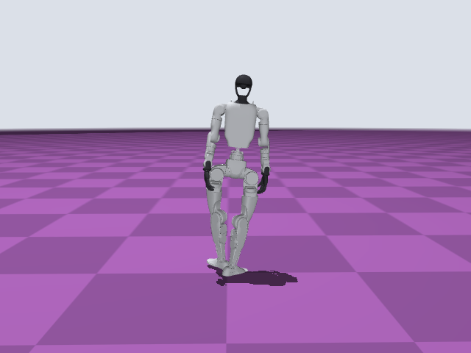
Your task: In place motions
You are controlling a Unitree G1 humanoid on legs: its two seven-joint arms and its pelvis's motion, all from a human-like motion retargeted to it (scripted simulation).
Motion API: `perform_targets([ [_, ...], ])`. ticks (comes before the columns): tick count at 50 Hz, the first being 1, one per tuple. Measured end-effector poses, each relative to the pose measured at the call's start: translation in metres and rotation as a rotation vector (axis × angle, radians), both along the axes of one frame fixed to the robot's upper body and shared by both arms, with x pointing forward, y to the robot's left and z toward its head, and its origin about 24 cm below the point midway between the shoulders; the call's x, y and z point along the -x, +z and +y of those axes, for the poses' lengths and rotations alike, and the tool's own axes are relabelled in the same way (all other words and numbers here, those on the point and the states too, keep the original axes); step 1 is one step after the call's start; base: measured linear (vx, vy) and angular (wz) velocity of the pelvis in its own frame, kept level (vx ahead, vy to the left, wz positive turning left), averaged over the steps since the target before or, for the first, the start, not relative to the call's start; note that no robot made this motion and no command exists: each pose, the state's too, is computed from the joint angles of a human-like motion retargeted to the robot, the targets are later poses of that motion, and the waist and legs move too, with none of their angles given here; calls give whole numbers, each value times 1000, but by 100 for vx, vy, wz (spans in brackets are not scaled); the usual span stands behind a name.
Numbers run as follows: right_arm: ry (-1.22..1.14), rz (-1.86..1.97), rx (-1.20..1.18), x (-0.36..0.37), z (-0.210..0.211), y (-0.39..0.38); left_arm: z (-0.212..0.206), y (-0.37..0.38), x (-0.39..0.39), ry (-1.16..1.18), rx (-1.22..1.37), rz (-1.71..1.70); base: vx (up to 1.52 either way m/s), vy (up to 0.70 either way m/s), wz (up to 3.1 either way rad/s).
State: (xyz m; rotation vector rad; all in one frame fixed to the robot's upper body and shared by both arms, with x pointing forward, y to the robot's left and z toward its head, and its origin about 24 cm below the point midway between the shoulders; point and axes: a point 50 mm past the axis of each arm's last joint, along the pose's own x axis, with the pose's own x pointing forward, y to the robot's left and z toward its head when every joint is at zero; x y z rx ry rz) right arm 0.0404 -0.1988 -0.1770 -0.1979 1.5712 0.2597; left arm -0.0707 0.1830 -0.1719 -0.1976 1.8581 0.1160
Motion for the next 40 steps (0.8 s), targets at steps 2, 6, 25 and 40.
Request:
perform_targets([
  [2, -11, -27, -15, -6, 4, 0, -7, 1, 8, 44, 13, 20, -4, 2, 39],
  [6, -17, -67, -46, -20, 11, 1, -17, 0, 5, 77, 38, 13, -13, 5, 28],
  [25, 76, -47, -67, -18, 18, 0, -7, -7, -39, -51, 35, -138, -7, 10, 17],
  [40, -89, 38, -17, 12, 4, -1, -4, -8, -95, -140, 44, -275, -9, 14, 67],
])
